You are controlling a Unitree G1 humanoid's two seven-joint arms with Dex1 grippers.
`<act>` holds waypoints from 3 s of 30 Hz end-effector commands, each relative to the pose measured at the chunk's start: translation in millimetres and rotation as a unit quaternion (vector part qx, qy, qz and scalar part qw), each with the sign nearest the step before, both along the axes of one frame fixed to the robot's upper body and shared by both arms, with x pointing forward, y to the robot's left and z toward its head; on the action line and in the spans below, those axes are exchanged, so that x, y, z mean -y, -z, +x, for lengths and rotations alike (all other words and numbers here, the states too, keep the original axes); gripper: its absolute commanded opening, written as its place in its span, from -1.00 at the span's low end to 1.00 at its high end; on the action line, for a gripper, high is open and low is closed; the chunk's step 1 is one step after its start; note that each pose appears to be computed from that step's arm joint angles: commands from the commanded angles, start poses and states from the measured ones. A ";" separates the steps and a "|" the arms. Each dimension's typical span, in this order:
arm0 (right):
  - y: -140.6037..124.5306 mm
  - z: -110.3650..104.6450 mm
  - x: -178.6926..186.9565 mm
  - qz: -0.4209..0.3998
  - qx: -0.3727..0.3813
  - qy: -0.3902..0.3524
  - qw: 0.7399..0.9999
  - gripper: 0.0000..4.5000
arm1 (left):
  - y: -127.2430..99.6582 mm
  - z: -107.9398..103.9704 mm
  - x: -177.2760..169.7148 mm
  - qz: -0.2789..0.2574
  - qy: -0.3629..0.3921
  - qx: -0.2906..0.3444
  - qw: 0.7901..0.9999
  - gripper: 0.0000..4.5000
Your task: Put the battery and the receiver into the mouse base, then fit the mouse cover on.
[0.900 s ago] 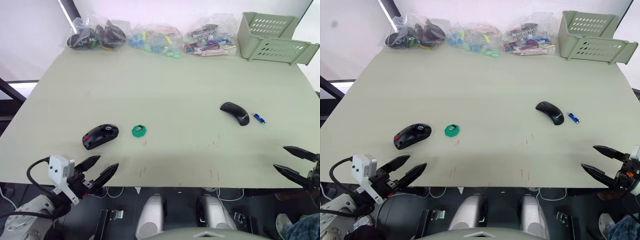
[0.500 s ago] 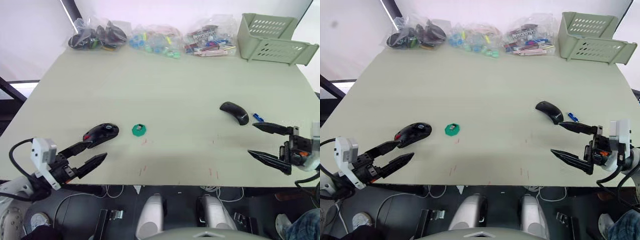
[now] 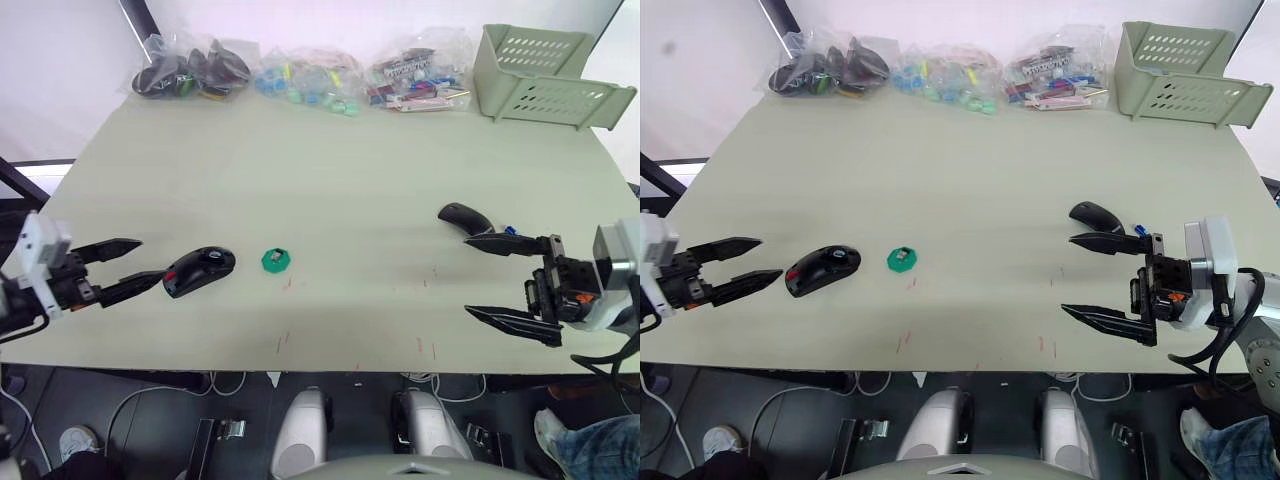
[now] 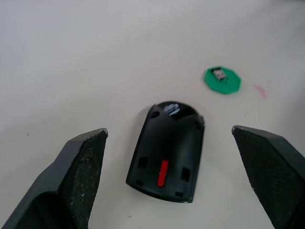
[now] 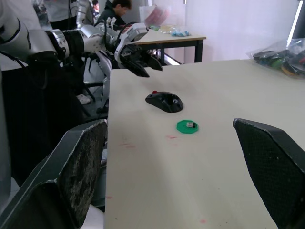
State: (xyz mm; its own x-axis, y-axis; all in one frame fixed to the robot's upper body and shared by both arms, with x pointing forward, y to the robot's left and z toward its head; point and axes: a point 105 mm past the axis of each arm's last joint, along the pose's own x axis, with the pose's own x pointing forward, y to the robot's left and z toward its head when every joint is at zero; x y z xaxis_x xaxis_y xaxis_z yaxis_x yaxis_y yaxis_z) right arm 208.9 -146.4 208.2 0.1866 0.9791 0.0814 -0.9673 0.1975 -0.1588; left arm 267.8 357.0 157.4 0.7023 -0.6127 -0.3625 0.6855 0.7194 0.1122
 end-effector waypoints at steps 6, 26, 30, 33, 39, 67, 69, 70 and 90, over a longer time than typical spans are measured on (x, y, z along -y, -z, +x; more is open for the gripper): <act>-8.9 -10.1 -6.8 0.004 0.018 -0.003 1.000 0.97 | 10.3 21.0 11.4 0.068 0.069 -0.047 0.994 1.00; -7.6 -15.3 -10.1 0.006 0.017 0.007 1.000 0.97 | 27.0 37.9 28.3 0.118 0.119 -0.081 0.982 1.00; -7.0 -14.7 -9.6 0.007 0.017 0.008 1.000 0.97 | 28.4 38.2 28.0 0.126 0.120 -0.082 0.981 1.00; -6.2 -14.8 -9.8 0.008 0.017 0.008 1.000 0.97 | 28.9 40.1 28.3 0.133 0.119 -0.079 0.981 1.00; -4.7 -14.6 -9.7 0.012 0.017 0.013 1.000 1.00 | 32.8 42.2 30.0 0.145 0.125 -0.081 0.978 0.56; 4.1 -2.6 19.7 -0.012 0.013 0.055 0.998 1.00 | -30.5 -25.7 190.4 0.172 0.304 -0.034 0.936 0.31; 4.7 -3.4 24.2 -0.021 0.012 0.061 0.998 1.00 | -28.5 -24.4 203.3 0.177 0.306 -0.037 0.935 0.31; 4.7 -3.7 25.7 -0.024 0.012 0.064 0.998 1.00 | -27.1 -24.0 208.0 0.179 0.311 -0.041 0.933 0.31; 6.7 -20.2 63.5 -0.072 -0.009 0.139 0.988 1.00 | 4.3 17.1 307.3 0.204 0.289 -0.026 0.935 0.31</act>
State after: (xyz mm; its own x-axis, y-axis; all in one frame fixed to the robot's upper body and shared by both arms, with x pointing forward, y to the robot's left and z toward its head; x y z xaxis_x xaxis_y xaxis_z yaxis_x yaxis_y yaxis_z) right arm 192.5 -210.4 191.6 0.4504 0.8898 -0.0731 -0.8876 0.4374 -0.1443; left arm 278.8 48.8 147.8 0.2273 -0.7058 -0.6709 0.9706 0.1085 0.2146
